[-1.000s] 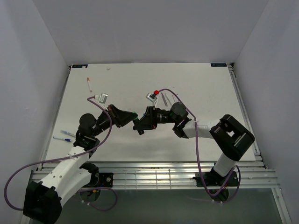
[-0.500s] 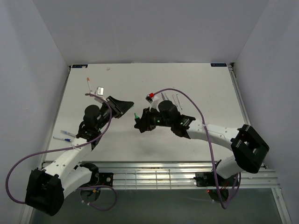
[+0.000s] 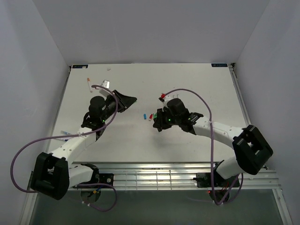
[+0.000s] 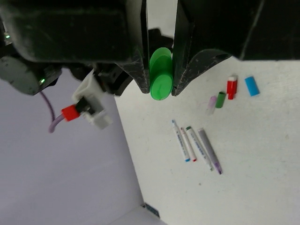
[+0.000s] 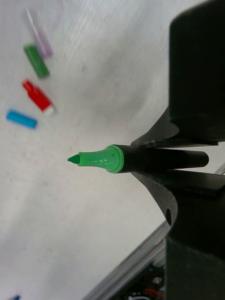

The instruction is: Open the pen caps

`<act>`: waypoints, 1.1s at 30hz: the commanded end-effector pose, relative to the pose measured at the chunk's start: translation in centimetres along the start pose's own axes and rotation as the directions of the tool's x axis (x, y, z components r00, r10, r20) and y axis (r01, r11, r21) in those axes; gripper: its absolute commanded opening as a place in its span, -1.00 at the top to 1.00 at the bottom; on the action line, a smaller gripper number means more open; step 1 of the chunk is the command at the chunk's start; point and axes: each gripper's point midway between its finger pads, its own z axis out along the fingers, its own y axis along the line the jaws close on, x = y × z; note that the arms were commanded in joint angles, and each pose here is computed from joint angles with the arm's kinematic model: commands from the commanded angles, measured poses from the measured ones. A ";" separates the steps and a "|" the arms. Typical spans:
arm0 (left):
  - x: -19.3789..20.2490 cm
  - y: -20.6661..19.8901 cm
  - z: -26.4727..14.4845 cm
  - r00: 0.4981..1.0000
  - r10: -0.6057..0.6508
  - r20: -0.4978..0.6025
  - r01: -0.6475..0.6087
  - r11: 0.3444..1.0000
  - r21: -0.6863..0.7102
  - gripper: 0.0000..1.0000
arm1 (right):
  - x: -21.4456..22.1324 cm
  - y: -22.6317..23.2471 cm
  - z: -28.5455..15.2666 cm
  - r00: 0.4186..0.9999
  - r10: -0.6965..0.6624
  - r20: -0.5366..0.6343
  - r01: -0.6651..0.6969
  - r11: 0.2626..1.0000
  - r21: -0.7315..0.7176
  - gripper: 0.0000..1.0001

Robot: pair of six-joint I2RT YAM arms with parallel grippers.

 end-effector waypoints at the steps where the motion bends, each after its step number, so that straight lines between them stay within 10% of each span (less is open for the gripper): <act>1: 2.2 2.1 -0.2 0.991 0.066 -0.115 -0.072 0.996 -0.051 1.00 | -2.3 -4.4 -2.1 0.999 0.005 0.049 -0.011 0.993 0.116 0.85; 20: 7.3 11.5 4.0 0.925 0.123 -0.361 -0.201 0.961 -0.189 1.00 | -11.0 -24.4 -5.7 0.980 0.099 0.173 -0.169 0.875 0.454 0.85; 33: 9.7 15.5 6.7 0.903 0.071 -0.424 -0.179 0.958 -0.222 0.81 | -12.4 -30.8 -2.3 0.979 0.151 0.136 -0.196 0.881 0.431 0.78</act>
